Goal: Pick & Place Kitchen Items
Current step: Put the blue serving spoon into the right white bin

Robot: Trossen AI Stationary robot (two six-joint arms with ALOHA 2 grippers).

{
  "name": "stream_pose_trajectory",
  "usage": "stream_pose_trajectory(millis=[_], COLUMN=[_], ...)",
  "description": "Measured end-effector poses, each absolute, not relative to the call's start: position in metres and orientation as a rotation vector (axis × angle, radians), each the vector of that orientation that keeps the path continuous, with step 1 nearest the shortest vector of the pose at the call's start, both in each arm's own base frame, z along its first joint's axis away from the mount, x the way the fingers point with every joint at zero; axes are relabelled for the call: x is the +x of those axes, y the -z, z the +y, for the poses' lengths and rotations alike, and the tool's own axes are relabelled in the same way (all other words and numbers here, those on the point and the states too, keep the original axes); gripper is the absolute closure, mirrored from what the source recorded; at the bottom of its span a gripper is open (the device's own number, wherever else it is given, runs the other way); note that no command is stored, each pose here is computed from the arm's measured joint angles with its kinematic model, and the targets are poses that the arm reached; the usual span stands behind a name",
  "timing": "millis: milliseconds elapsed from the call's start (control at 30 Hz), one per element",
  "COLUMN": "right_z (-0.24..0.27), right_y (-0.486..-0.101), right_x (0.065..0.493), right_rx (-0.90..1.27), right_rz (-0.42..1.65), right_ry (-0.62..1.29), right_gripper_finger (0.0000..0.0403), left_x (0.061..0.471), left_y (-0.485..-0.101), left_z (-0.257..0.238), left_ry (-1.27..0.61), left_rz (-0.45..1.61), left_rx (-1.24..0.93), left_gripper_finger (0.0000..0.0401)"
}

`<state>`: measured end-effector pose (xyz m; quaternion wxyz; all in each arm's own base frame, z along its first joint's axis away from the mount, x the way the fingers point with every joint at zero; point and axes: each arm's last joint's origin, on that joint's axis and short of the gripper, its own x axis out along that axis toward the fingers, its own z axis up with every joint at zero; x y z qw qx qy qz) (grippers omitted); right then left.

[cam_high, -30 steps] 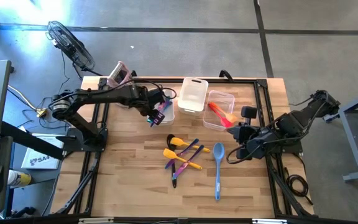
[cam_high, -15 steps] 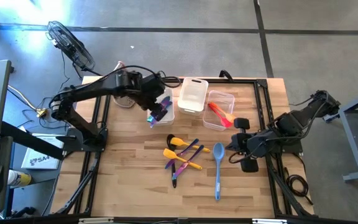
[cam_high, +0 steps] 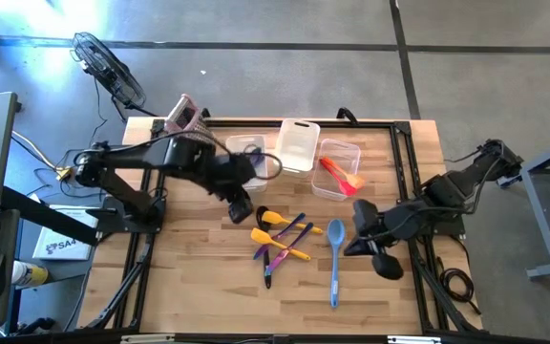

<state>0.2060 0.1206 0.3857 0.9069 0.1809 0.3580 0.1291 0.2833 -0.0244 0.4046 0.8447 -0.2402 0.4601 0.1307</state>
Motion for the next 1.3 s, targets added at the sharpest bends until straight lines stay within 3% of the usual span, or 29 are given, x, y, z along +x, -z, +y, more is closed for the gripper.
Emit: stream_pose_trajectory(millis=[167, 467, 600, 967, 1100, 1300], right_z=[0.118, 0.133, 0.14, 0.144, 0.147, 0.152], right_y=[-0.373, -0.33, -0.308, -0.254, -0.235, -0.207], right_x=[0.218, 0.247, 0.26, 0.269, 0.264, 0.261], right_rx=[0.518, 0.558, 0.531, 0.674, 0.663, 0.856], right_rz=[0.849, 1.067, 1.142, 1.238, 1.279, 1.312], right_ry=[-0.17, -0.019, 0.058, 0.7, 0.758, 0.769], right_gripper_finger=[0.0378, 0.0254, 0.0219, 0.0213, 0.0214, 0.0214], left_x=[0.281, 0.275, 0.271, 0.257, 0.252, 0.248], left_y=[-0.405, -0.405, -0.405, -0.406, -0.406, -0.409], left_z=[-0.043, -0.071, -0.084, -0.119, -0.129, -0.141], left_ry=[-0.303, -0.278, -0.284, -0.314, -0.326, -0.332], left_rz=[0.952, 0.955, 0.942, 0.88, 0.847, 0.768], left_rx=[-0.479, -0.501, -0.495, -0.486, -0.47, -0.434], left_gripper_finger=[0.0204, 0.0204, 0.0204, 0.0204, 0.0204, 0.0204])
